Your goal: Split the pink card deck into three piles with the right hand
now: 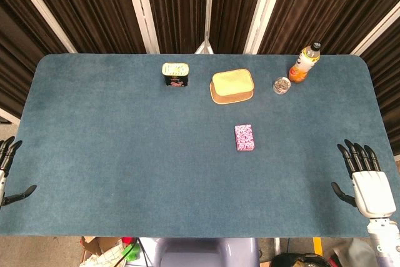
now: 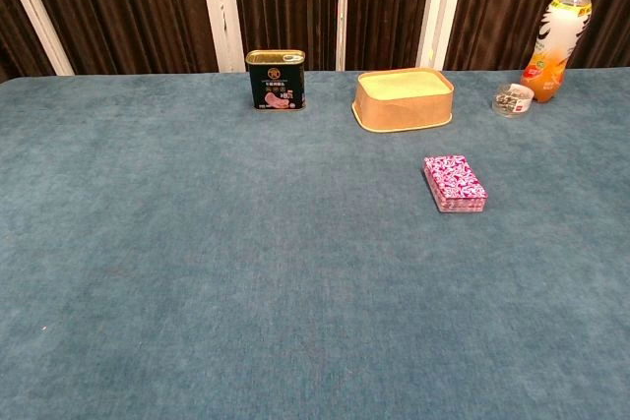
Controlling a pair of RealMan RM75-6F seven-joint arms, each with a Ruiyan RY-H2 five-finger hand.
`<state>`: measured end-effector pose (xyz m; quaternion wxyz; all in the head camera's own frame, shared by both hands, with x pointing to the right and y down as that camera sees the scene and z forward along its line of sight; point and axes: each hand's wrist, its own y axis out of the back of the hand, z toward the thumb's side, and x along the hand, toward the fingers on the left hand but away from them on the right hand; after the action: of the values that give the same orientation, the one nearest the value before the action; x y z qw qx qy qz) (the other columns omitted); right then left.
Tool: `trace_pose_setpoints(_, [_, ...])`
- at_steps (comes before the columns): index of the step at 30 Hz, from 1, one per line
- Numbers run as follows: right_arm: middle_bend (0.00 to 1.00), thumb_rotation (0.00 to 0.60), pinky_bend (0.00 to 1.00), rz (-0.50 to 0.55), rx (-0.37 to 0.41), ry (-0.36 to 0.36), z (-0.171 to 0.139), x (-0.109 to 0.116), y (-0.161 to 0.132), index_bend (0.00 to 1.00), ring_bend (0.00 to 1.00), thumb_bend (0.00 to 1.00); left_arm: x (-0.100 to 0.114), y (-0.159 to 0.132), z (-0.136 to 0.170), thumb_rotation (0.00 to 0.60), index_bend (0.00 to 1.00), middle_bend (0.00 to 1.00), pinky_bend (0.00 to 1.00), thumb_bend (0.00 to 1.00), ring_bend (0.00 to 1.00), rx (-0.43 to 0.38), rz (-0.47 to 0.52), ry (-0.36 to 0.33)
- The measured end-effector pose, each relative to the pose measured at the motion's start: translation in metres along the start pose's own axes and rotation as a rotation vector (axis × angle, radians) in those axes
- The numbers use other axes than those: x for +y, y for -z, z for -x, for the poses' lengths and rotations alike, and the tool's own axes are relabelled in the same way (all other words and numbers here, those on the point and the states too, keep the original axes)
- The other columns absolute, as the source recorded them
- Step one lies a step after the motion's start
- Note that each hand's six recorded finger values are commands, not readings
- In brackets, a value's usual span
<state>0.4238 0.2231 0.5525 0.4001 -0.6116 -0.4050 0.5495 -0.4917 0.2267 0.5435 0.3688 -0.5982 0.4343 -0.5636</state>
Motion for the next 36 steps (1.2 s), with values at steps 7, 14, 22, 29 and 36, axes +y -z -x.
trace_pose_setpoints(7, [0.0, 0.6, 0.0, 0.003, -0.005, -0.004, 0.0, -0.001, 0.001, 0.0, 0.0, 0.31, 0.0, 0.0, 0.0, 0.6, 0.0, 0.0, 0.0, 0.0, 0.0, 0.0, -0.002, 0.003])
trace_pose_setpoints(14, [0.0, 0.6, 0.0, 0.034, -0.011, -0.008, 0.004, 0.0, -0.003, 0.0, 0.0, 0.3, 0.001, 0.001, 0.0, 0.6, 0.0, 0.0, 0.0, 0.0, 0.0, 0.006, 0.009, -0.002])
trace_pose_setpoints(22, [0.0, 0.6, 0.0, 0.071, 0.003, -0.044, 0.032, 0.001, -0.023, 0.0, 0.0, 0.25, 0.0, 0.002, -0.002, 0.6, 0.0, 0.0, 0.0, 0.0, 0.0, 0.011, 0.021, 0.012])
trace_pose_setpoints(29, [0.0, 0.6, 0.0, 0.081, 0.034, -0.138, 0.07, -0.007, -0.056, 0.0, 0.0, 0.25, 0.002, 0.0, -0.002, 0.6, 0.0, 0.0, 0.0, 0.0, 0.0, 0.0, 0.023, 0.01])
trace_pose_setpoints(36, [0.0, 0.6, 0.0, 0.013, 0.079, -0.271, 0.106, -0.022, -0.095, 0.0, 0.0, 0.25, 0.001, 0.001, -0.002, 0.6, 0.0, 0.0, 0.0, 0.0, 0.0, -0.001, 0.038, 0.02])
